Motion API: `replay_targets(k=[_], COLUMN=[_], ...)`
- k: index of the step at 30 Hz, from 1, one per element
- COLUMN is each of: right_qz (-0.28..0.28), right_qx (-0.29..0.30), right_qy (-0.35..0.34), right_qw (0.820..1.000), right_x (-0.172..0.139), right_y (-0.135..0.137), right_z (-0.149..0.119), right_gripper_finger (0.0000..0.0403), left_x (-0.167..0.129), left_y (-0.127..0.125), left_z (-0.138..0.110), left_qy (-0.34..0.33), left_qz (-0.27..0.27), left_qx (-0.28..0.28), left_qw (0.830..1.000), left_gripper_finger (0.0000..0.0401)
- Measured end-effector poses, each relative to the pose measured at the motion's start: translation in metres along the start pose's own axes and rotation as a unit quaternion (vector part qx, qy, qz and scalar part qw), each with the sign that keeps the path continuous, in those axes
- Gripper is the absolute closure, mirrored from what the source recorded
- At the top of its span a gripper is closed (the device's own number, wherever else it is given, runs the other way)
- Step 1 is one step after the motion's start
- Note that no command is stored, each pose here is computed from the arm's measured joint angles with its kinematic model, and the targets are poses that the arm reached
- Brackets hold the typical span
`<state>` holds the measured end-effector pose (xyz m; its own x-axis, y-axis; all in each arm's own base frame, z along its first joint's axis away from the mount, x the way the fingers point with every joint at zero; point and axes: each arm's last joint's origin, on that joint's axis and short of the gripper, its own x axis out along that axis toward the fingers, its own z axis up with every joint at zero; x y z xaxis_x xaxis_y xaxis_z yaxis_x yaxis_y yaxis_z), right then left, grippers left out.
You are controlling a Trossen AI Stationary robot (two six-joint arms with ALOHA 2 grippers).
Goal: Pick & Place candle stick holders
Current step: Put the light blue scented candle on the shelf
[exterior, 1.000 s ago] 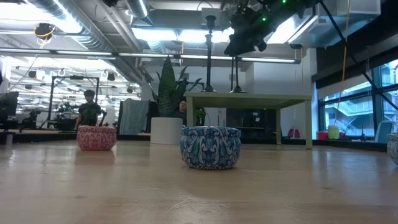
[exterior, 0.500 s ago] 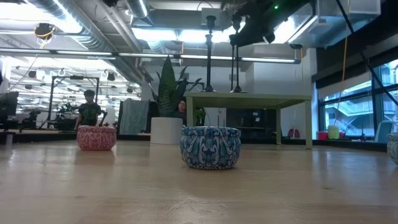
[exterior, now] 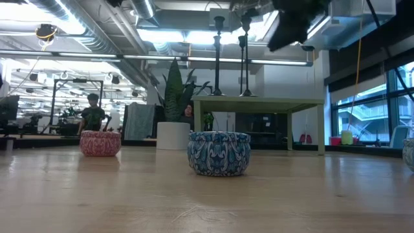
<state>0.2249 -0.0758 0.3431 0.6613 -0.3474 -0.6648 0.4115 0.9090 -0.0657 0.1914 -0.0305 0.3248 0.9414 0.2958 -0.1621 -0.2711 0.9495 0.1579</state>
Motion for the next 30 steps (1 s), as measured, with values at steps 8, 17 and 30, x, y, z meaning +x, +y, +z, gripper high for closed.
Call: replay_targets(k=[8,17,30], right_qz=[0.056,0.193,0.219], right_qx=[0.053,0.055,0.052], right_qy=[0.110,0.212,0.266], right_qw=[0.991,0.956,0.937], right_x=[0.000,-0.004,-0.018], right_y=[0.021,0.071,0.115], right_z=[-0.023,-0.054,-0.080], right_gripper_finger=[0.0240,0.0239,0.0155], left_x=[0.000,0.000,0.000], left_y=[0.000,0.000,0.000], left_z=[0.000,0.000,0.000], left_qy=[0.000,0.000,0.000], left_qz=[0.000,0.000,0.000], left_qx=[0.000,-0.001,-0.014], left_qw=[1.000,1.000,1.000], left_gripper_finger=[0.0271,0.0271,0.0271])
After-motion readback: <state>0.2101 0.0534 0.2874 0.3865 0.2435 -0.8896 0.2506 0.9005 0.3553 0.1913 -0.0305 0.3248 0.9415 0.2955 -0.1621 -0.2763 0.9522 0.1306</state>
